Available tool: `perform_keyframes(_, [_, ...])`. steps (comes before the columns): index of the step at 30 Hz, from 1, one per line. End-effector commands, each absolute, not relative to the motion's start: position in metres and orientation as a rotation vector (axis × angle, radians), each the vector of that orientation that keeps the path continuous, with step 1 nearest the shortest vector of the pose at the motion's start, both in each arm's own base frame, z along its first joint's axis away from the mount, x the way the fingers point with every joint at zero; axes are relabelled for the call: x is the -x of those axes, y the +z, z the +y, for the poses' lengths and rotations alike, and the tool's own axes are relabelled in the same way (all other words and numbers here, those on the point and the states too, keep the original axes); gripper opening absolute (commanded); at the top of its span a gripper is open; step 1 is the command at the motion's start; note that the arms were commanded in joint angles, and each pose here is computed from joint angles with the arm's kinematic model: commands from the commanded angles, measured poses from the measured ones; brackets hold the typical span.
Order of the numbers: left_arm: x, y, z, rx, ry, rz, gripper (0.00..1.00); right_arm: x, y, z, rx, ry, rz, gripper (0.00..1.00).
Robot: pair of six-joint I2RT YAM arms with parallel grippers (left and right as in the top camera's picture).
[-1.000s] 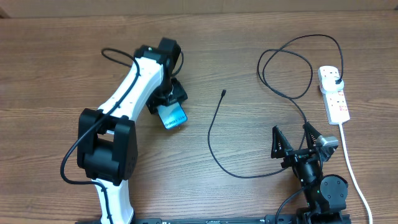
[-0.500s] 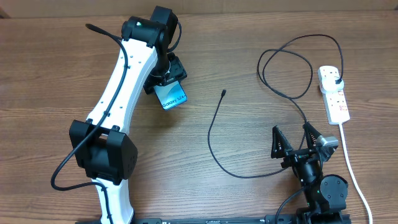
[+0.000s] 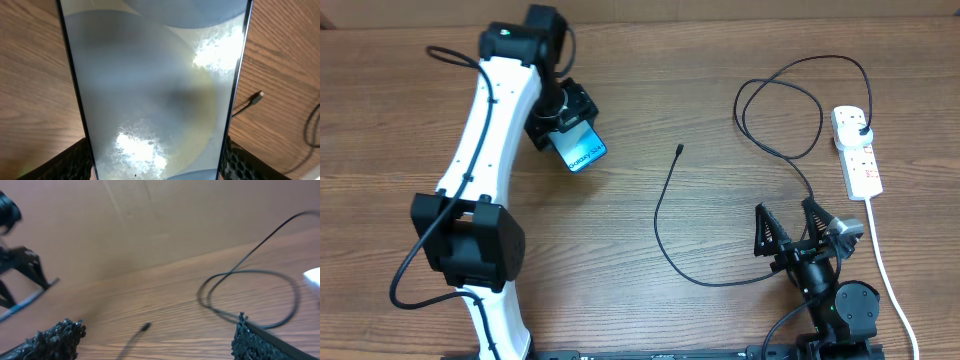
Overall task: Plug charger to phone and switch on socket
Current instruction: 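Move the right gripper forward over the USB-C cable end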
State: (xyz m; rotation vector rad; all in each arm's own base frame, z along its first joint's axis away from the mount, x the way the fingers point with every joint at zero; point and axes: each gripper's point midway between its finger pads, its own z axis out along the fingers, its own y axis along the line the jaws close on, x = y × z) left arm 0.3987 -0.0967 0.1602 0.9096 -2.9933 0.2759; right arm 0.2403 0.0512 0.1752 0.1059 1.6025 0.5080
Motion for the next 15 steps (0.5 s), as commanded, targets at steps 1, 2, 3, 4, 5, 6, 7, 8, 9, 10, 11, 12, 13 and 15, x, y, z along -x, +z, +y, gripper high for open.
perform_keyframes(1, [-0.399, 0.174, -0.1, -0.972, 0.432, -2.927, 0.44, -0.233, 0.174, 0.074, -0.141, 0.748, 1.625, 1.0])
perform_keyframes(2, [-0.398, 0.175, -0.099, -0.979, 0.448, -2.91, 0.44, -0.232, 0.174, 0.077, -0.137, 0.775, 1.635, 1.0])
perform_keyframes(3, [-0.397, 0.176, -0.099, -0.984, 0.465, -2.894, 0.45, -0.231, 0.172, 0.08, -0.129, 0.789, 1.653, 1.0])
perform_keyframes(4, [-0.397, 0.176, -0.098, -0.99, 0.483, -2.879, 0.45, -0.231, 0.168, 0.081, -0.138, 0.796, 1.684, 1.0])
perform_keyframes(5, [-0.396, 0.177, -0.097, -0.996, 0.489, -2.869, 0.45, -0.23, 0.166, 0.081, -0.155, 0.801, 1.713, 1.0])
perform_keyframes(6, [-0.395, 0.177, -0.095, -1.004, 0.492, -2.861, 0.45, -0.23, 0.166, 0.081, -0.167, 0.805, 1.736, 1.0])
perform_keyframes(7, [-0.395, 0.177, -0.094, -1.01, 0.498, -2.852, 0.45, -0.229, 0.167, 0.083, -0.166, 0.814, 1.759, 1.0])
perform_keyframes(8, [-0.394, 0.177, -0.093, -1.016, 0.501, -2.842, 0.45, -0.229, 0.169, 0.084, -0.169, 0.818, 1.781, 1.0])
perform_keyframes(9, [-0.393, 0.177, -0.091, -1.022, 0.501, -2.836, 0.45, -0.229, 0.172, 0.085, -0.173, 0.82, 1.801, 1.0])
perform_keyframes(10, [-0.393, 0.177, -0.09, -1.028, 0.503, -2.83, 0.45, -0.23, 0.176, 0.085, -0.181, 0.82, 1.823, 1.0])
perform_keyframes(11, [-0.393, 0.178, -0.089, -1.035, 0.507, -2.823, 0.45, -0.232, 0.18, 0.086, -0.187, 0.822, 1.847, 1.0])
perform_keyframes(12, [-0.392, 0.178, -0.088, -1.038, 0.511, -2.817, 0.45, -0.233, 0.184, 0.087, -0.19, 0.826, 1.873, 1.0])
perform_keyframes(13, [-0.392, 0.179, -0.088, -1.041, 0.526, -2.805, 0.45, -0.236, 0.189, 0.088, -0.198, 0.83, 1.913, 1.0])
perform_keyframes(15, [-0.391, 0.179, -0.088, -1.045, 0.539, -2.793, 0.45, -0.241, 0.195, 0.09, -0.219, 0.829, 1.988, 1.0])
